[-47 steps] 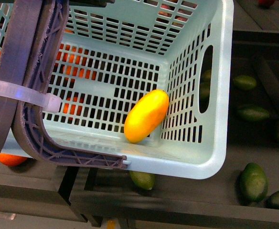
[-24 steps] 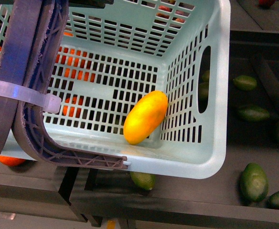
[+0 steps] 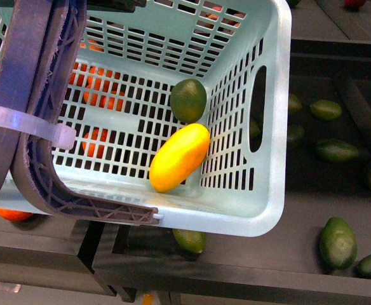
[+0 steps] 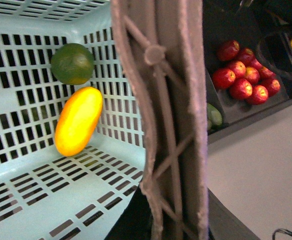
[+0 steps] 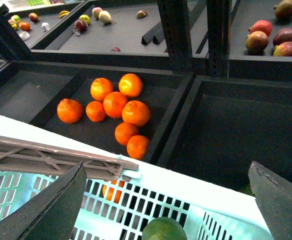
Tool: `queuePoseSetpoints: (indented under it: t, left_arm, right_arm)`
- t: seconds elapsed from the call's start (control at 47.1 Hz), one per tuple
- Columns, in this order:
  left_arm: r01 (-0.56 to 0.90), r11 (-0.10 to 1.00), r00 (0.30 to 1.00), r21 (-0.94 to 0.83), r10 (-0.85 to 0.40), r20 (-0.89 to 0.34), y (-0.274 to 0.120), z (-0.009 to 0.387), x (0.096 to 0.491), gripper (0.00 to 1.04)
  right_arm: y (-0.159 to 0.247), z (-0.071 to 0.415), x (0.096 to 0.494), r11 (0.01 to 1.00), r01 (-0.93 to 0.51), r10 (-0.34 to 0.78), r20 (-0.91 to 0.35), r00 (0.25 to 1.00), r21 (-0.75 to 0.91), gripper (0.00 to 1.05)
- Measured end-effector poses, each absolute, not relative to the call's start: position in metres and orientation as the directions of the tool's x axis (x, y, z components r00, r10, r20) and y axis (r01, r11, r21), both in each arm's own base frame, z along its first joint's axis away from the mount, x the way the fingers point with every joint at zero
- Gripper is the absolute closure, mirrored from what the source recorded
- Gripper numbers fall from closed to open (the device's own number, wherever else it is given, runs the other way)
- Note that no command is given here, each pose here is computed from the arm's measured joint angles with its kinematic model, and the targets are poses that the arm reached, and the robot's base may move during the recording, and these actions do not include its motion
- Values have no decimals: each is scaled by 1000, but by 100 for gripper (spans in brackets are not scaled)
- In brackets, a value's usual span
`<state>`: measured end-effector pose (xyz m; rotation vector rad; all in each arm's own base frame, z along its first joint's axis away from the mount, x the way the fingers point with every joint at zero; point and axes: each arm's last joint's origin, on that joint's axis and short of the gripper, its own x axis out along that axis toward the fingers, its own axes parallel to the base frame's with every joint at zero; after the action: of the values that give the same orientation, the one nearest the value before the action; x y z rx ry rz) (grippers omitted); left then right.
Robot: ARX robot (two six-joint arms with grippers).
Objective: Pick mango and avocado into basket
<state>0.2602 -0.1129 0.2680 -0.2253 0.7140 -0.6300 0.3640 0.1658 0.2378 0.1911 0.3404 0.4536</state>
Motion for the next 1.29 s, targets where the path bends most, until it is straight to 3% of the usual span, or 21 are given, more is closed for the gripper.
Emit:
queuePoseSetpoints:
  t: [0.424, 0.636, 0.87, 1.167, 1.294]
  left_arm:
    - [475, 783, 571, -401, -621, -537, -114, 268, 260, 97]
    - [474, 786, 573, -398, -618, -538, -114, 268, 260, 97]
    - [475, 786, 573, -397, -618, -538, -114, 268, 260, 97]
    - [478, 783, 570, -398, -621, -537, -114, 268, 260, 97]
    - [477, 783, 571, -399, -621, -537, -114, 268, 260, 97]
  right_arm:
    - [102, 272, 326, 932, -237, 278, -123, 953, 273, 8]
    - [55, 287, 256, 949, -108, 120, -24, 992, 297, 8]
    - [34, 233, 166, 961, -20, 38, -62, 997, 275, 8]
    - [32, 226, 159, 964, -15, 32, -60, 998, 266, 8]
    - [28, 222, 155, 989, -12, 12, -4, 1000, 145, 24]
